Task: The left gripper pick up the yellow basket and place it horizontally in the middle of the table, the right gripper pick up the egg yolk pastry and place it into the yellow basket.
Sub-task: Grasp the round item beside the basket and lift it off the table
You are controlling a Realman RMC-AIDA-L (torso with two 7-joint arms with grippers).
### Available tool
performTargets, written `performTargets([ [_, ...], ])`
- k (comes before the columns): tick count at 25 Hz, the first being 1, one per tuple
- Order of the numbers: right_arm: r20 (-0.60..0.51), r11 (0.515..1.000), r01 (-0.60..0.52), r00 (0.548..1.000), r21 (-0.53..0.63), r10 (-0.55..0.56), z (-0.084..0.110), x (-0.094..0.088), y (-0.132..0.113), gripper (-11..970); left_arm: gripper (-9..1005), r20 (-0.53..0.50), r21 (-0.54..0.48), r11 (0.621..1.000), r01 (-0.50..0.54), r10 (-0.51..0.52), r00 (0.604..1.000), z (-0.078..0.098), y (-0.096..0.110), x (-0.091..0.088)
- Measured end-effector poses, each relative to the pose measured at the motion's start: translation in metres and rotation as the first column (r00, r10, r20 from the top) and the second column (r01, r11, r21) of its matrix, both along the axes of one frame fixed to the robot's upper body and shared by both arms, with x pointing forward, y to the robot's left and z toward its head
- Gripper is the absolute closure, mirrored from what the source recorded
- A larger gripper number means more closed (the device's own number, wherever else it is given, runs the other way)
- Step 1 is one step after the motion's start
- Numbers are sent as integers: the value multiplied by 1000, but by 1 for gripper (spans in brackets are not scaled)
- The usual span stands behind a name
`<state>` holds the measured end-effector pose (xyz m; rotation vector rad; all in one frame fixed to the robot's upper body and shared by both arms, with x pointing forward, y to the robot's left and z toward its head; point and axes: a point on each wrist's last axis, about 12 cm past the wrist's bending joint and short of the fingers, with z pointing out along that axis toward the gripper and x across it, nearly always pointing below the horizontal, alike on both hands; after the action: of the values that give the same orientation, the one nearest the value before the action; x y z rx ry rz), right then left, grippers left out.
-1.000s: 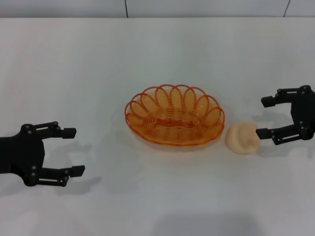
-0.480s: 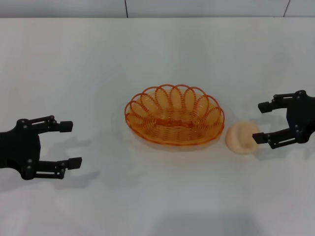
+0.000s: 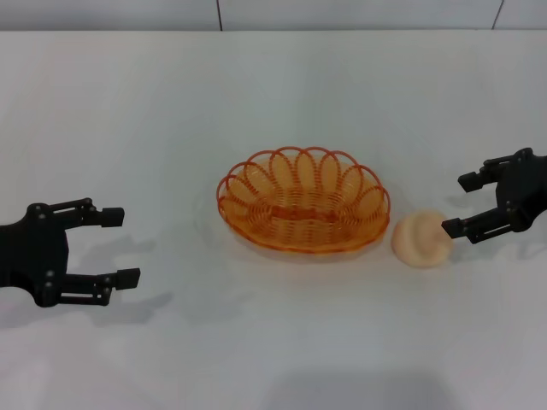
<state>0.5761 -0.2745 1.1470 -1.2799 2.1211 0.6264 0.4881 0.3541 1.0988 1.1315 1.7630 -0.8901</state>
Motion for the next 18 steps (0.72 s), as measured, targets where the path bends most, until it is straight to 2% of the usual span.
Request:
performTargets([
  [7, -51, 998, 0, 999, -58, -3, -9, 6, 13, 128, 117, 0, 3, 1000, -4, 4, 1000, 2, -1, 4],
  [14, -43, 996, -3, 999, -85, -1, -22, 8, 23, 153, 117, 1, 6, 1000, -10, 10, 1000, 2, -2, 6],
  [18, -44, 997, 0, 999, -78, -3, -22, 9, 25, 168, 117, 1, 9, 1000, -16, 16, 1000, 1, -2, 7],
])
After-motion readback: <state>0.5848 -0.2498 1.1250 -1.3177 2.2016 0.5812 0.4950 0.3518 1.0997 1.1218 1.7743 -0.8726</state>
